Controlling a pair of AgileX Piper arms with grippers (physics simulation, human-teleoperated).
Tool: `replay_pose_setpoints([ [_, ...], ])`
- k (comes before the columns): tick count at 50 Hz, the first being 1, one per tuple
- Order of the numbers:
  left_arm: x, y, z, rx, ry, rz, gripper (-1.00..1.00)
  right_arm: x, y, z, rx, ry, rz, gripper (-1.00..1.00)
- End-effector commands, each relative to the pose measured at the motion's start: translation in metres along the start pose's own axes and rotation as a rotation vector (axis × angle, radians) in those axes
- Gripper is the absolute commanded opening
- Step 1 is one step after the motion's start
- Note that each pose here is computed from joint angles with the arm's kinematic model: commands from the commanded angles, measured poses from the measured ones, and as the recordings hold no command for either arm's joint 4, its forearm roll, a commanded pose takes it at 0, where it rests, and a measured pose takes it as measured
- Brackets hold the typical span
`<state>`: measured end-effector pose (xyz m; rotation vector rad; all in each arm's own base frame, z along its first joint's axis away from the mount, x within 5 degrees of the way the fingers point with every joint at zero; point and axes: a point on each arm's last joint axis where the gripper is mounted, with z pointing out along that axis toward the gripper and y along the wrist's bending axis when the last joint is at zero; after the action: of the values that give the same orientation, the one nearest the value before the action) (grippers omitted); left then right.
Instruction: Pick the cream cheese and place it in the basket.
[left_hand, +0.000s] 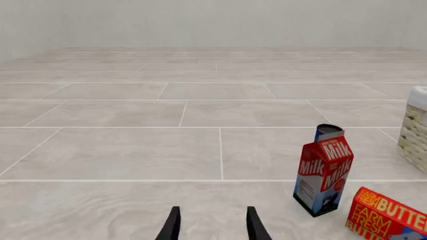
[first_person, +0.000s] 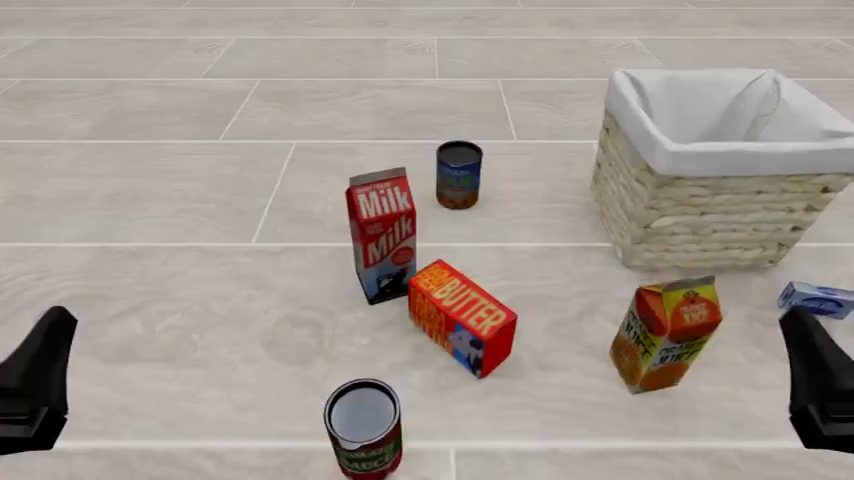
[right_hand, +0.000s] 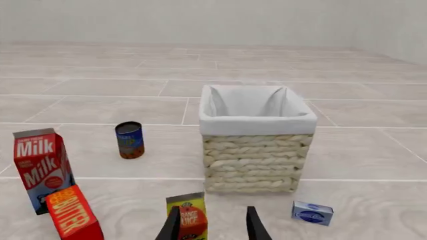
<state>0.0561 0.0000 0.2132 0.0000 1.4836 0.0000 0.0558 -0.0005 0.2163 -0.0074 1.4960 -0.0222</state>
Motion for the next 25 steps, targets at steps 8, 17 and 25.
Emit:
replay_pose_setpoints([
  [8, 0.0, 0.0, 0.0, 0.0, 0.0, 0.0, 1.0, 0.004, 0.0, 0.002, -0.003, 0.005, 0.018, 1.0],
  [17, 0.0, 0.0, 0.0, 0.0, 0.0, 0.0, 1.0, 0.003, 0.0, 0.004, 0.002, 0.011, -0.001, 1.0],
  [25, 0.0, 0.0, 0.0, 0.0, 0.0, 0.0, 1.0, -0.01, 0.0, 0.002, -0.001, 0.002, -0.009, 1.0],
])
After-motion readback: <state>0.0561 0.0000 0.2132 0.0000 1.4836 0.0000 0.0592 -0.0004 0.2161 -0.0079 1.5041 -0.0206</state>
